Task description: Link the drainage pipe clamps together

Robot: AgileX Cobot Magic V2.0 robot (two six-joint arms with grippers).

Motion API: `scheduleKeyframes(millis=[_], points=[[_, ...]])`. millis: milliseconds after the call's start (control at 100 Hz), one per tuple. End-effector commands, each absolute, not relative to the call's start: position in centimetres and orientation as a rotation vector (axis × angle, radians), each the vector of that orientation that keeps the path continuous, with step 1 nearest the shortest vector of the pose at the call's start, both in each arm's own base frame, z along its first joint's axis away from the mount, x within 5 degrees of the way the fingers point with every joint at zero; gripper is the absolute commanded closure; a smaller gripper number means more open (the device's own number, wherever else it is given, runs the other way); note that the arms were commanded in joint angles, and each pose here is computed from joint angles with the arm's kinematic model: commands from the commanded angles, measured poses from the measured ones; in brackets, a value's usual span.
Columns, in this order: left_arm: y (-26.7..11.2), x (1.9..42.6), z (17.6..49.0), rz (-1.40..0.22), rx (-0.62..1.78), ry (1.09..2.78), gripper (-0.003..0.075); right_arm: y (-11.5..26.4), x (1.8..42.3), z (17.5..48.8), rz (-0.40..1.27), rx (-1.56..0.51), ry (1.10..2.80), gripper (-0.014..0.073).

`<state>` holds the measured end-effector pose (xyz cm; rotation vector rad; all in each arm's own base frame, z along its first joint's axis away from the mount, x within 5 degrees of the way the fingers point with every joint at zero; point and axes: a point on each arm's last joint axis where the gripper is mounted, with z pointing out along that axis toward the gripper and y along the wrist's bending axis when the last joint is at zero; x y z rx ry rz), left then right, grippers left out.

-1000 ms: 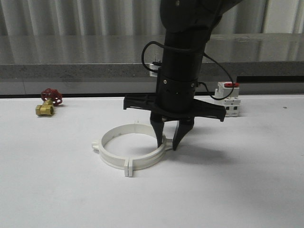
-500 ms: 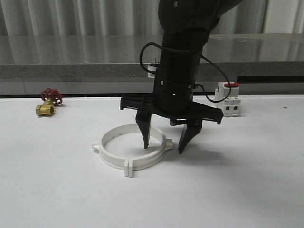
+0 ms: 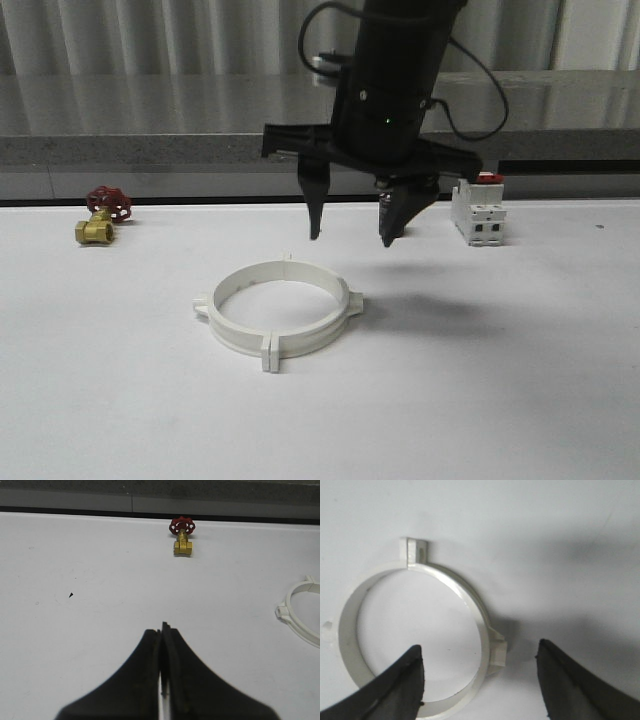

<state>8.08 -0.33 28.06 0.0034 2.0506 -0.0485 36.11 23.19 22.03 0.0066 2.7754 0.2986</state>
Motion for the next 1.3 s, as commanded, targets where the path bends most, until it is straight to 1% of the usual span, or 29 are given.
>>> scheduleKeyframes(millis=[0, 180, 370, 480, 600, 720, 860, 930, 970, 1020, 1050, 1070, 1110, 1130, 1160, 1200, 1210, 1220, 1240, 1290], points=[[-0.3, 8.4, 29.5, -0.060, -0.012, 1.961, 0.0741, 21.8, 36.2, 27.4, 0.353, -0.038, 2.621, 0.0104], [-0.3, 8.4, 29.5, -0.060, -0.012, 1.961, 0.0741, 18.3, 36.5, 30.3, 0.316, -0.052, 2.568, 0.0105], [-0.3, 8.4, 29.5, -0.060, -0.012, 1.961, 0.0741, 12.6, 36.3, 33.3, 0.257, 0.034, 2.516, 0.0105], [-0.3, 8.4, 29.5, -0.060, -0.012, 1.961, 0.0741, 9.2, 35.1, 34.1, 0.219, 0.108, 2.499, 0.0105], [-0.3, 8.4, 29.5, -0.060, -0.012, 1.961, 0.0741, 5.5, 32.4, 34.5, 0.171, 0.197, 2.477, 0.0105], [-0.3, 8.4, 29.5, -0.060, -0.012, 1.961, 0.0741, 2.4, 28.4, 35.1, 0.134, 0.257, 2.429, 0.0105], [-0.3, 8.4, 29.5, -0.060, -0.012, 1.961, 0.0741, 0.5, 23.2, 34.6, 0.093, 0.298, 2.392, 0.0106], [-0.3, 8.4, 29.5, -0.060, -0.012, 1.961, 0.0741, 0.2, 20.7, 34.1, 0.067, 0.291, 2.378, 0.0123], [-0.3, 8.4, 29.5, -0.060, -0.012, 1.961, 0.0741, 0.1, 19.5, 33.7, 0.053, 0.284, 2.376, 0.0158], [-0.3, 8.4, 29.5, -0.060, -0.012, 1.961, 0.0741, -0.1, 18.0, 33.3, 0.034, 0.275, 2.363, 0.0228], [-0.3, 8.4, 29.5, -0.060, -0.012, 1.961, 0.0741, -0.2, 17.0, 33.3, 0.028, 0.271, 2.345, 0.0294], [-0.3, 8.4, 29.5, -0.060, -0.012, 1.961, 0.0741, -0.2, 16.5, 33.2, 0.024, 0.268, 2.338, 0.0323], [-0.3, 8.4, 29.5, -0.060, -0.012, 1.961, 0.0741, -0.3, 15.7, 32.9, 0.023, 0.266, 2.328, 0.0414], [-0.3, 8.4, 29.5, -0.060, -0.012, 1.961, 0.0741, -0.3, 15.2, 32.8, 0.017, 0.263, 2.318, 0.0476], [-0.3, 8.4, 29.5, -0.060, -0.012, 1.961, 0.0741, -0.4, 14.8, 32.8, 0.010, 0.260, 2.311, 0.0521], [-0.3, 8.4, 29.5, -0.060, -0.012, 1.961, 0.0741, -0.5, 14.1, 32.8, 0.006, 0.256, 2.291, 0.0621], [-0.3, 8.4, 29.5, -0.060, -0.012, 1.961, 0.0741, -0.5, 14.1, 32.8, 0.006, 0.256, 2.291, 0.0621], [-0.3, 8.4, 29.5, -0.060, -0.012, 1.961, 0.0741, -0.5, 13.9, 32.9, 0.005, 0.256, 2.286, 0.0648], [-0.3, 8.4, 29.5, -0.060, -0.012, 1.961, 0.0741, -0.5, 13.6, 32.9, 0.006, 0.256, 2.280, 0.0667], [-0.3, 8.4, 29.5, -0.060, -0.012, 1.961, 0.0741, -0.5, 13.1, 33.1, 0.008, 0.256, 2.264, 0.0657]])
